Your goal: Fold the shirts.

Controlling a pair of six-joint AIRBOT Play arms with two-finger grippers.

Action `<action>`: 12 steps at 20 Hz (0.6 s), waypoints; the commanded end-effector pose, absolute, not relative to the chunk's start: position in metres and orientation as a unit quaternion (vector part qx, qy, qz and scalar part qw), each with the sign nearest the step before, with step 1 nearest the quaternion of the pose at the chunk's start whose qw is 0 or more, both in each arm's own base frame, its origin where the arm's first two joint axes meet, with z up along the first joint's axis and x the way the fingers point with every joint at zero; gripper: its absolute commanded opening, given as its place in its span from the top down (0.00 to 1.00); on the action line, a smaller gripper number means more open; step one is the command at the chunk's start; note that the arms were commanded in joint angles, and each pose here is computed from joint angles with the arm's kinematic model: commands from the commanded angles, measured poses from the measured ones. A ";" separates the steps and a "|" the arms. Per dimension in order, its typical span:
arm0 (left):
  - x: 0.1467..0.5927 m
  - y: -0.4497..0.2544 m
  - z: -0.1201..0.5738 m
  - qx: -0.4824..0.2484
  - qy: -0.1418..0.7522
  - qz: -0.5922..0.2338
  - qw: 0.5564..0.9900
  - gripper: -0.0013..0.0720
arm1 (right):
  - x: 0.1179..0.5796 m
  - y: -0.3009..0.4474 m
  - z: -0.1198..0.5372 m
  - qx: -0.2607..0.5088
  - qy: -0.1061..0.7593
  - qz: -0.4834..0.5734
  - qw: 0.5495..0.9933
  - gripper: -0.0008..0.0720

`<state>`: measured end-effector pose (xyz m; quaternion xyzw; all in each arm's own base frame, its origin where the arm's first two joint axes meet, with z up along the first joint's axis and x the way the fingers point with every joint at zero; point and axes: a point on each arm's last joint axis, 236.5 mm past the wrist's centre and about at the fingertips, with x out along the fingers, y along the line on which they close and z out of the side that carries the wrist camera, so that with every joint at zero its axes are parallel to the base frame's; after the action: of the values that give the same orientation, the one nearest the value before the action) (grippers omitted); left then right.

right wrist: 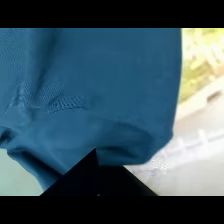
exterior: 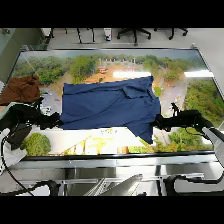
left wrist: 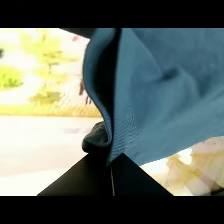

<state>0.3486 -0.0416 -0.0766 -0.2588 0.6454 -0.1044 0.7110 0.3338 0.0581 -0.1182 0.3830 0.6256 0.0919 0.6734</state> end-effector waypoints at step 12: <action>0.297 -0.001 -0.057 -0.160 0.699 -0.074 0.693 0.95 | 0.250 -0.031 -0.060 0.249 0.656 -0.058 0.710 0.97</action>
<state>0.2948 -0.0116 -0.0704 -0.1850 0.7151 -0.0867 0.6684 0.2509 -0.0140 -0.0758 0.2476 0.6822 -0.0307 0.6873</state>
